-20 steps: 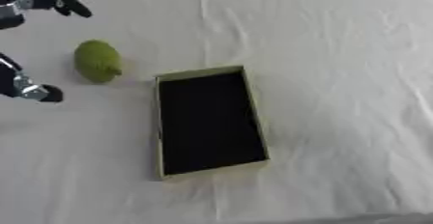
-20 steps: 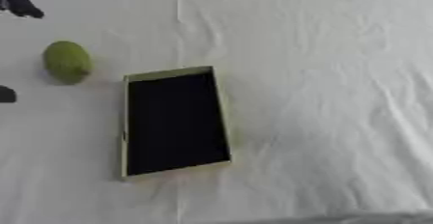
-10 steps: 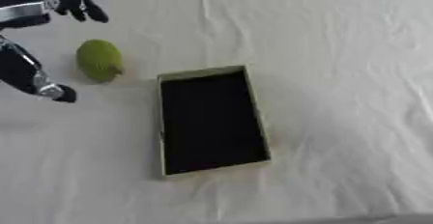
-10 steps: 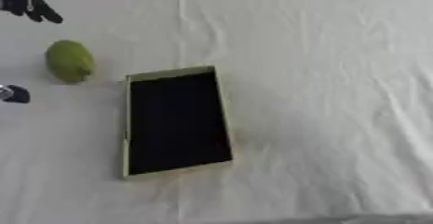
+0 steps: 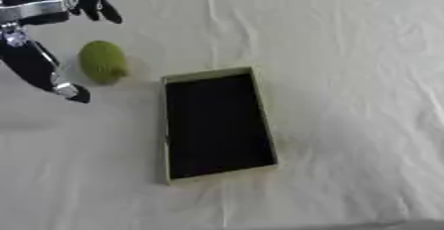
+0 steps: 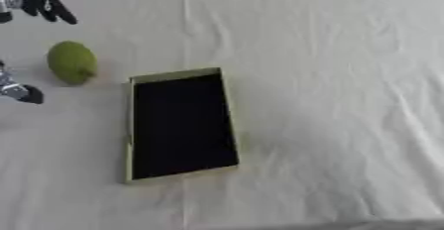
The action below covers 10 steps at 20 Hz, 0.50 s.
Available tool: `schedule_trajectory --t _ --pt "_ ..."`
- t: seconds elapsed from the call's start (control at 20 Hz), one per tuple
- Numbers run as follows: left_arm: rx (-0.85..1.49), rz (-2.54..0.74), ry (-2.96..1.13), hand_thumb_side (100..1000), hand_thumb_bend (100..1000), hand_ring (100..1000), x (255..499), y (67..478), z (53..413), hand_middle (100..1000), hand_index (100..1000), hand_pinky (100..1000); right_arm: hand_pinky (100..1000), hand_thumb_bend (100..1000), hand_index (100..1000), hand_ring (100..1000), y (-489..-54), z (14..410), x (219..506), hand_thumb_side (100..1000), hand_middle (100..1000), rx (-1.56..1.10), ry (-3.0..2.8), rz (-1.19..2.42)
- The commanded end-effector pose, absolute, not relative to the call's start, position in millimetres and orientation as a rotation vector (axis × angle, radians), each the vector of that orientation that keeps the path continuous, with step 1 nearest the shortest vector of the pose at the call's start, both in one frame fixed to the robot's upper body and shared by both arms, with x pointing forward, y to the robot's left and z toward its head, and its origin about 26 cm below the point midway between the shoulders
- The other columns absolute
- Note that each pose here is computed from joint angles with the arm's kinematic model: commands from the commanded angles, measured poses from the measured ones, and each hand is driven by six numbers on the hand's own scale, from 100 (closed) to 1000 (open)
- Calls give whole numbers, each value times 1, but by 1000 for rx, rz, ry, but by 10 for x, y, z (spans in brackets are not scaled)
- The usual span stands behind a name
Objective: Pick up objects on the table and place them in the box.
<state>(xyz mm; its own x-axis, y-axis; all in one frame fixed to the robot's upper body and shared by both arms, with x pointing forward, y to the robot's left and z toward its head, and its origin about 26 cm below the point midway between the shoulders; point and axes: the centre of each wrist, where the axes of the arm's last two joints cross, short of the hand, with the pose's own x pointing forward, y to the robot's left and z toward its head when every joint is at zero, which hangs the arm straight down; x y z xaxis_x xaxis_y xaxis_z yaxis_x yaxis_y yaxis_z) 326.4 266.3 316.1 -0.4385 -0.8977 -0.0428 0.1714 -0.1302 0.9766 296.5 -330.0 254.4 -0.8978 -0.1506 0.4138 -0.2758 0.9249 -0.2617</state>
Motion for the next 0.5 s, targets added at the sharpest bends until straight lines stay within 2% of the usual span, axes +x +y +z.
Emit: schedule_trajectory --t 0.05,0.5 --pt "920 -1681 -1279 100 774 864 3392 2698 3201 836 876 890 842 100 815 732 -3284 2634 2939 590 629 317 -2712 477" --pt "948 -1689 -1238 100 773 878 3648 2715 3115 843 874 906 844 100 815 734 -3277 2626 2941 602 628 324 -2708 476"
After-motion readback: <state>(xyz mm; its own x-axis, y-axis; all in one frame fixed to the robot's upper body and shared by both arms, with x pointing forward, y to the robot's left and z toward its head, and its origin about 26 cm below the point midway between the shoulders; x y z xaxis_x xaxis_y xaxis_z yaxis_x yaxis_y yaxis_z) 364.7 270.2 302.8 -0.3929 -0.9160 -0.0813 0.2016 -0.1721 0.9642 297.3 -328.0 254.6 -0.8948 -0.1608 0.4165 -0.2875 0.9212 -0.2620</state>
